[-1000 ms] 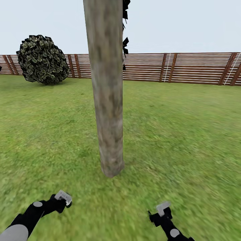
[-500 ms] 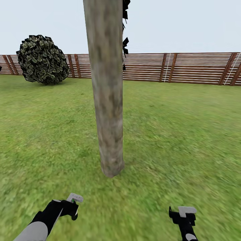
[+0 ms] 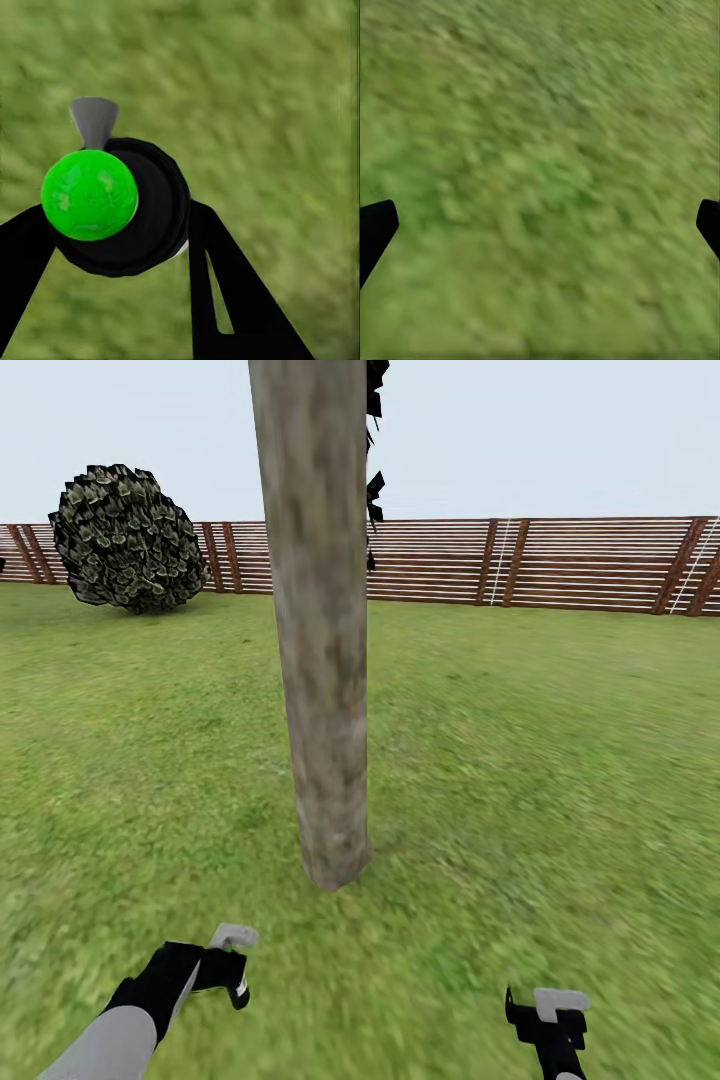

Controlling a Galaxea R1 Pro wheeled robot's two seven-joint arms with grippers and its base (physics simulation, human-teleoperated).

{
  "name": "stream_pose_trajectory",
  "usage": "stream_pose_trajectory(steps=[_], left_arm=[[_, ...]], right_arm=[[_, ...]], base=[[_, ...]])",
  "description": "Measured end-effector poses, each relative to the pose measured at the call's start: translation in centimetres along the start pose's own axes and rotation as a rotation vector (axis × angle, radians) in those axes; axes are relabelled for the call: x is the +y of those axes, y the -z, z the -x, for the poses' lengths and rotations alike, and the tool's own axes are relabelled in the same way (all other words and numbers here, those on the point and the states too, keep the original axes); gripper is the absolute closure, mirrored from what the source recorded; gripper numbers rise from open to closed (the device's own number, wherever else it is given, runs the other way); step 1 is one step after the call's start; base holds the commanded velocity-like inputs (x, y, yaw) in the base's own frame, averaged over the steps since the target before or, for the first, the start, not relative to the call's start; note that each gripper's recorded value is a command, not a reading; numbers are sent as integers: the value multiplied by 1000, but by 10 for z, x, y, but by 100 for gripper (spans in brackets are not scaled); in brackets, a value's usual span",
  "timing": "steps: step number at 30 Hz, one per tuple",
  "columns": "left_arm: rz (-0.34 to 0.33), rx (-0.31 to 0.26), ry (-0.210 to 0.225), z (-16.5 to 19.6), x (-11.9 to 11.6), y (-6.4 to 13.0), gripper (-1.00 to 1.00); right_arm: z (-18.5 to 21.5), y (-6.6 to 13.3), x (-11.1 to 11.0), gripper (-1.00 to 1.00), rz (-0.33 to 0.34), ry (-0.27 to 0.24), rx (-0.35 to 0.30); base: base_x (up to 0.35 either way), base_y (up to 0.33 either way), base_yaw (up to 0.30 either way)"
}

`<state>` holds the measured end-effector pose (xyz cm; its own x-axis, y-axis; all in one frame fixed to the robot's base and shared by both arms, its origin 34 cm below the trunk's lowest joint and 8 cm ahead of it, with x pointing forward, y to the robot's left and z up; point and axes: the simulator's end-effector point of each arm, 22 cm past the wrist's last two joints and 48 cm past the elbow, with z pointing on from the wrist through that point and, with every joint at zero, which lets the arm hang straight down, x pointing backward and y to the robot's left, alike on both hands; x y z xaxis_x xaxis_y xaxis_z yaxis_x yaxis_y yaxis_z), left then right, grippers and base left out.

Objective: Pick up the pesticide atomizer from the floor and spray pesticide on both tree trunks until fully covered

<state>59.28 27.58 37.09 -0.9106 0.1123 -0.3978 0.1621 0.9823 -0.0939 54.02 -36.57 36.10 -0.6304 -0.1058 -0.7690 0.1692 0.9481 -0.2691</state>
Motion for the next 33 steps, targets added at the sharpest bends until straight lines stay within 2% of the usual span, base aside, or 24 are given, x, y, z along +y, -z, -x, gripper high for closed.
stream_pose_trajectory(steps=[3, 8, 11, 12, 23, 33], left_arm=[[-29, -33, -6, 33, -24, 1, 100], [-53, 10, 12, 46, -44, 5, 100], [-46, 11, 2, 53, -42, 7, 100], [12, -28, -16, 69, -15, 17, 100], [13, -30, -11, 70, -14, 17, 100], [14, -43, -12, 78, -13, 20, 100]], right_arm=[[0, 0, 0, -100, 0, 0, 1], [-1, 0, 1, -100, 2, 1, 2], [-1, 0, 2, -100, 3, 1, 2], [-1, 1, 3, -100, 4, 2, 4], [-1, 1, 4, -100, 6, 1, 4], [-1, 1, 4, -100, 7, 1, 5]], base=[[0, 0, 0], [0, 0, 0], [2, 0, 0], [0, 0, 0], [0, 0, -13], [0, -20, -279]])
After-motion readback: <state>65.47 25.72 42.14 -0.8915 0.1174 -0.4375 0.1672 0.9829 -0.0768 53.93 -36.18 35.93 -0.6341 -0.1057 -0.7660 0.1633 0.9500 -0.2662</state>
